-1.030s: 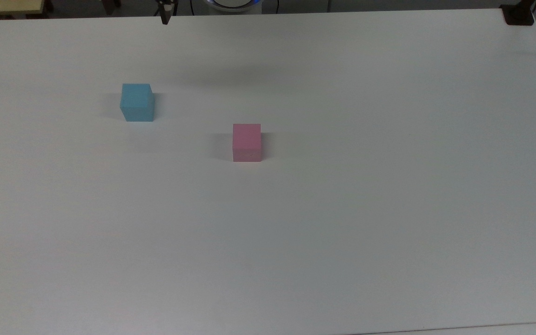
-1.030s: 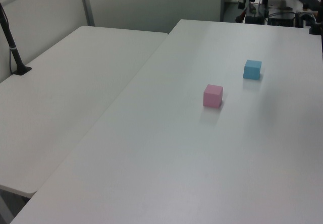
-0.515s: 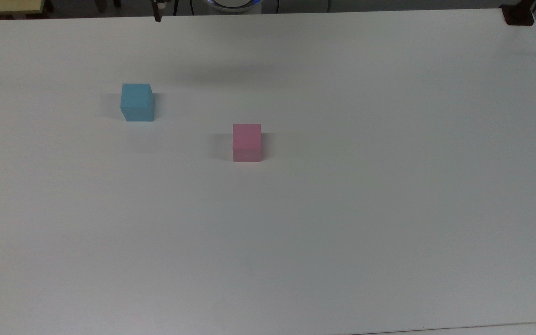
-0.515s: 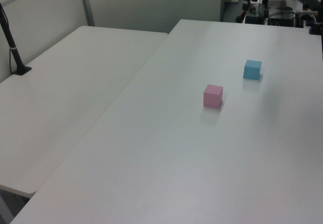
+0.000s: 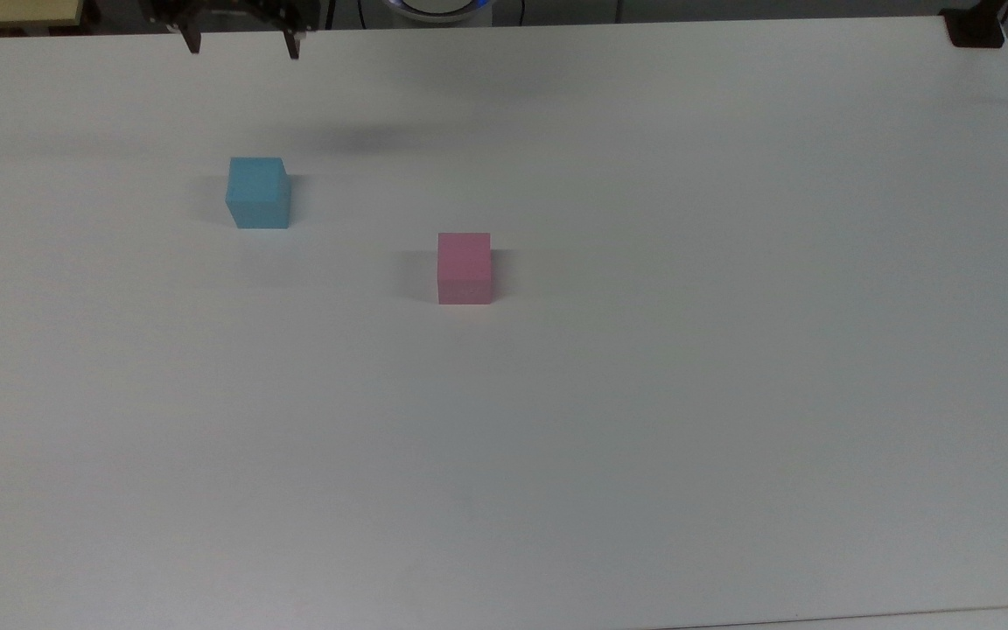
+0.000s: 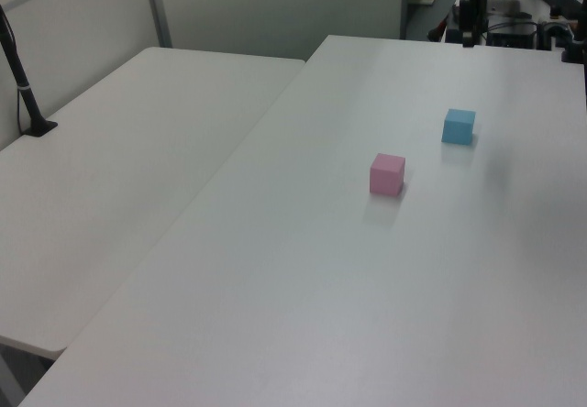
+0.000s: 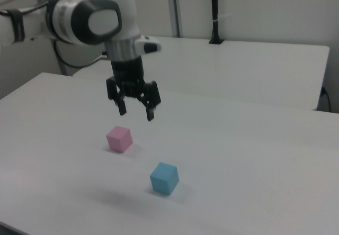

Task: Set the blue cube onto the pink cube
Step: 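Lower the open gripper over the light-blue cube and close on it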

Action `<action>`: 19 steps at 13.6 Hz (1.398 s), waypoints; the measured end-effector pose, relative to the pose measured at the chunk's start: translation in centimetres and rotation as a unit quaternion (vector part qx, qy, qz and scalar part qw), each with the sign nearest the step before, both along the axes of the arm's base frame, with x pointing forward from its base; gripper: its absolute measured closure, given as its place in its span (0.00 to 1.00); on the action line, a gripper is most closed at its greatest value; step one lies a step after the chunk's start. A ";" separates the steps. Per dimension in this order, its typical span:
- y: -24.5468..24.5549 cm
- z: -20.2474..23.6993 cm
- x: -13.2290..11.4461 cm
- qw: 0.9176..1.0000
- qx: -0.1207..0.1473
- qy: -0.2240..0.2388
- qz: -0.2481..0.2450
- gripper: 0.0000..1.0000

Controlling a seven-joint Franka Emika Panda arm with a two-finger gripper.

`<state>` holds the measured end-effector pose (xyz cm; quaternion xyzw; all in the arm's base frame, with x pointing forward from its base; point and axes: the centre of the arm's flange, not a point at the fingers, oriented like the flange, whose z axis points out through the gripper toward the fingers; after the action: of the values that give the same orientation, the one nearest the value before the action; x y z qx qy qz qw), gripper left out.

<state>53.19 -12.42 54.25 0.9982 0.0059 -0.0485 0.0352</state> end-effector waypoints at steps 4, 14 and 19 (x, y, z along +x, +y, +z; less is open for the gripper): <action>-0.6 -8.4 0.3 1.000 -0.001 -0.003 0.003 0.00; -2.7 -18.5 1.9 0.998 -0.015 0.055 0.003 0.00; -3.8 -20.1 2.2 0.998 -0.029 0.056 0.006 0.00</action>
<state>55.34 -16.25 34.15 0.9924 0.0128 -0.1043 0.0643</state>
